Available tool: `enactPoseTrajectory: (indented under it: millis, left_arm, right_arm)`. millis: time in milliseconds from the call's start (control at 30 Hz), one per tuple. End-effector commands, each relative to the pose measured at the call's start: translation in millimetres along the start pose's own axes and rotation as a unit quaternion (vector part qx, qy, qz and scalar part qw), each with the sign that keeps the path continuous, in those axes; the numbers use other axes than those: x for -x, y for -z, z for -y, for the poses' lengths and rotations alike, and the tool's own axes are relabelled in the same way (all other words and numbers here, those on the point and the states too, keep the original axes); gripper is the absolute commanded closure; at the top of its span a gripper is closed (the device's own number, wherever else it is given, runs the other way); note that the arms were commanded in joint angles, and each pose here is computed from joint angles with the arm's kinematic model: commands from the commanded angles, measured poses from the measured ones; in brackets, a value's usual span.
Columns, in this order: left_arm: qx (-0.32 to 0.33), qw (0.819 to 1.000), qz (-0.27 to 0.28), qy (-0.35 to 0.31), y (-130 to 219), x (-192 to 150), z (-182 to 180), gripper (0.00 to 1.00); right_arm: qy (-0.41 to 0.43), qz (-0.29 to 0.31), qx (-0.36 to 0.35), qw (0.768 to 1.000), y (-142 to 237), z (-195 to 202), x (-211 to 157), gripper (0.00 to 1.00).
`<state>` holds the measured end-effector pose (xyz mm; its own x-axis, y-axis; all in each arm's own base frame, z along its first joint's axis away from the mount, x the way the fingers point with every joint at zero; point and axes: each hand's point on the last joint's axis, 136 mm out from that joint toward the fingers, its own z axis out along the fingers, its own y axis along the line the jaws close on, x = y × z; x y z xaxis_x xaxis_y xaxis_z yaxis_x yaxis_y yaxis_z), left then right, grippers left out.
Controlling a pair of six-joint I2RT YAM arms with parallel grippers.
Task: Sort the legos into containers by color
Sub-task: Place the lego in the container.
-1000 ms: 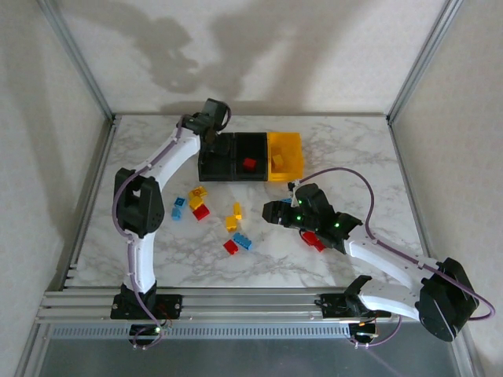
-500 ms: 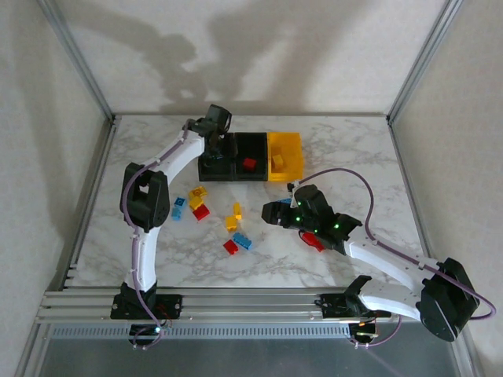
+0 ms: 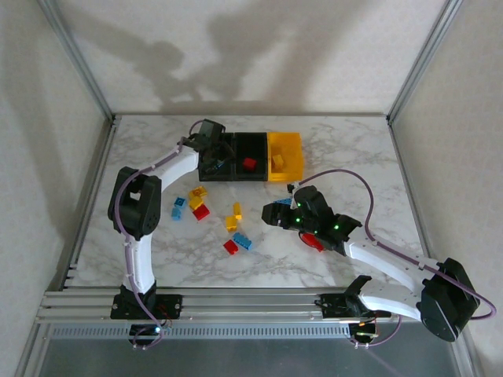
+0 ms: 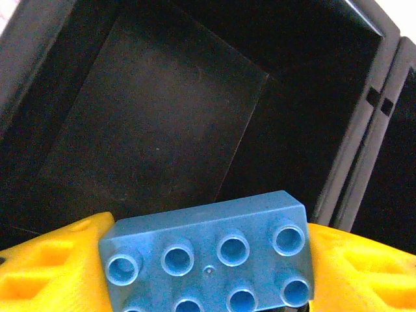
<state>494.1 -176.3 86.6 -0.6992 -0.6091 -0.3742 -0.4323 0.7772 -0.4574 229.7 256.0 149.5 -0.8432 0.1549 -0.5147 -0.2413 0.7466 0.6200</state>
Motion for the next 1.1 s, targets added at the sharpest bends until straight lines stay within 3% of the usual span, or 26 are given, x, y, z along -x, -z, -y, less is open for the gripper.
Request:
enactPoseTrajectory:
  millis: [0,167,400,600,800,1067]
  left_arm:
    - [-0.033,0.995,0.03,0.084,10,13,10,0.43]
    - [-0.064,0.986,0.044,0.15,14,16,14,0.42]
    - [-0.05,0.982,0.07,0.169,20,26,11,0.39]
    - [-0.04,0.983,0.072,0.166,17,25,10,0.34]
    - [-0.047,0.985,0.069,0.152,19,25,19,0.21]
    - [-0.065,0.987,0.074,0.127,37,30,32,0.18]
  right_arm:
    - [0.004,0.006,-0.008,1.0,2,4,-3,0.33]
    - [0.007,0.004,-0.013,1.0,2,6,-4,0.33]
    - [0.009,0.009,-0.012,1.0,5,7,-5,0.33]
    - [0.016,0.011,-0.013,1.0,7,6,-3,0.33]
    - [0.016,0.013,-0.014,1.0,9,6,-2,0.33]
    - [0.013,0.016,-0.013,1.0,9,6,-1,0.33]
